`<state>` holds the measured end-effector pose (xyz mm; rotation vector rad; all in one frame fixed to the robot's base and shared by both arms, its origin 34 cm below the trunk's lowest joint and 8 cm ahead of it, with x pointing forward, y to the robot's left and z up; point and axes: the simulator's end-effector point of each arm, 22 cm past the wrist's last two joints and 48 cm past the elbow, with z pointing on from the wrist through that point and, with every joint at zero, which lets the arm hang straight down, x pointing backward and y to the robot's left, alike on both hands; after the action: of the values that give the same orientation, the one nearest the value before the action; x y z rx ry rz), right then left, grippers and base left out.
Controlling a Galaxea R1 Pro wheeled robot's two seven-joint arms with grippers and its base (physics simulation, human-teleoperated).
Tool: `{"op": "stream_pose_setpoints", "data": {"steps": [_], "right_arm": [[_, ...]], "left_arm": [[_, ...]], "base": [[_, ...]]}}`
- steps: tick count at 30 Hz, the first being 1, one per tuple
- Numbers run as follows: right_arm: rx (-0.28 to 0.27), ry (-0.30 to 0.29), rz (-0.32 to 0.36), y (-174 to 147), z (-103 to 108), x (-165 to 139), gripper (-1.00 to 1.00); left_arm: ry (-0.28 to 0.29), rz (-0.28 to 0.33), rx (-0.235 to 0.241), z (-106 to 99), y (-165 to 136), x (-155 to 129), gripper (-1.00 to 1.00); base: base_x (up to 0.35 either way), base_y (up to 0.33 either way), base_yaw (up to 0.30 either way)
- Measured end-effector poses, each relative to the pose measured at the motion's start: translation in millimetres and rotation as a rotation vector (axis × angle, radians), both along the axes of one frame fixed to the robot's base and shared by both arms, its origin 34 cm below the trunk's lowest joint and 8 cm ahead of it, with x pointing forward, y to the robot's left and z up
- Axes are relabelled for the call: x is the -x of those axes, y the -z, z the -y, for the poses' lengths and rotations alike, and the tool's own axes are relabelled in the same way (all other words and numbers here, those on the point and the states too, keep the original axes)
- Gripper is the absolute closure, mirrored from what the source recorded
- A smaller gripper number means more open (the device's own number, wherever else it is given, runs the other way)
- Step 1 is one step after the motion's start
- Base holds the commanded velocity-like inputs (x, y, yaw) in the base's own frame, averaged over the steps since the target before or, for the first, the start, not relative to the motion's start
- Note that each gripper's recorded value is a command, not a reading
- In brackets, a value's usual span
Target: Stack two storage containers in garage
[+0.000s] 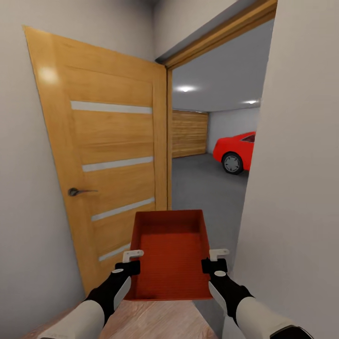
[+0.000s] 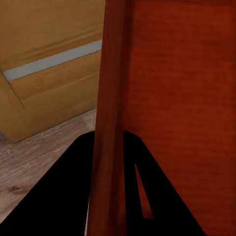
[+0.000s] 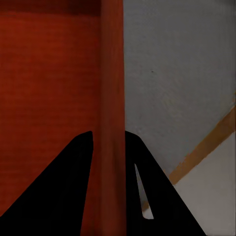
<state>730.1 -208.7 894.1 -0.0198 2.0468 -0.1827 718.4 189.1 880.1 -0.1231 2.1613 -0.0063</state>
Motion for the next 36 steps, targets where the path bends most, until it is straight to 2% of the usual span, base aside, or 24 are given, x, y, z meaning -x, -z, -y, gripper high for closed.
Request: {"op": "stream_pose_setpoints", "data": {"steps": [8,25,36], "right_arm": [[0.000,0.000,0.000,0.4,0.0,0.2,1.00],[-0.001,0.001,0.000,0.4,0.4,0.2,1.00],[0.000,0.000,0.000,0.2,0.4,0.0,1.00]], "left_arm": [[0.000,0.000,0.000,0.0,0.2,0.2,1.00],[0.000,0.000,0.000,0.3,0.1,0.1,1.00],[0.000,0.000,-0.001,0.4,0.0,0.1,1.00]], "base": [[0.315,0.099,-0.018],[0.316,0.081,-0.262],[0.317,0.073,-0.074]]}}
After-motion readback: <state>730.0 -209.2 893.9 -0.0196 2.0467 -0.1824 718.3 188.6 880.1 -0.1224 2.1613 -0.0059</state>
